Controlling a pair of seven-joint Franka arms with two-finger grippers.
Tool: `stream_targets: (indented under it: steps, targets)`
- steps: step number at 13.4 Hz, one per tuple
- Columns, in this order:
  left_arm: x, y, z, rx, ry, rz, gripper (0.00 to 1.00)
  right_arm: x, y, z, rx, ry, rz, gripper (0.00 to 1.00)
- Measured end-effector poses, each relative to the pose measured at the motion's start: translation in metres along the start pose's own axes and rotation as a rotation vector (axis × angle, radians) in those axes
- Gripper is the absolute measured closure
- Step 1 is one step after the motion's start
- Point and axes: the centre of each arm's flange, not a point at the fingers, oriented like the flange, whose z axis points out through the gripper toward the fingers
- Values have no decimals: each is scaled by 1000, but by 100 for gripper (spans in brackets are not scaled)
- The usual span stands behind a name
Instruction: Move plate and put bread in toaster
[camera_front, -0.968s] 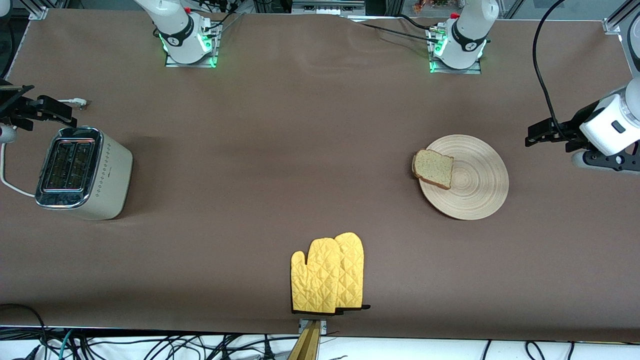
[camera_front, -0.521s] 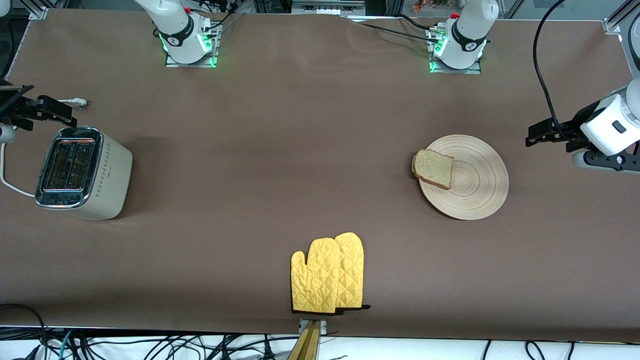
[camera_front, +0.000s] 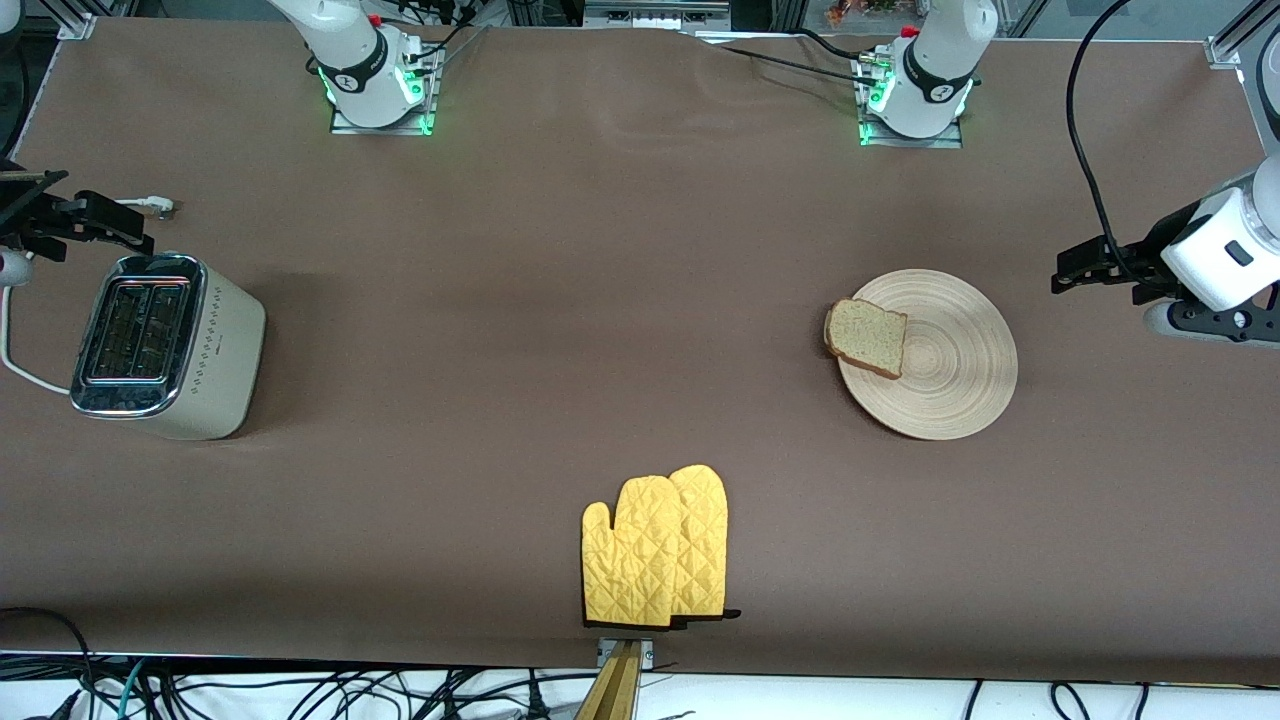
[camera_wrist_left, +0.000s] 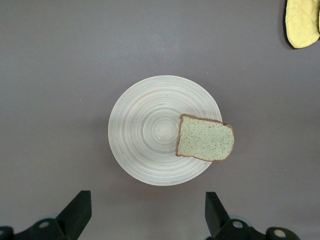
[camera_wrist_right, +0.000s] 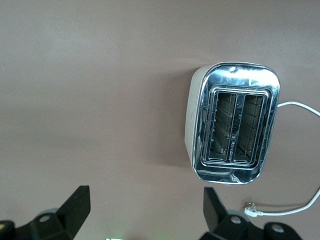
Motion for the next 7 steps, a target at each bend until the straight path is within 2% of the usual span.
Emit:
stream_targets:
  steps: [7]
  targets:
    - [0, 5, 0, 0, 0, 9, 0, 0, 0, 0, 0, 0, 2, 0]
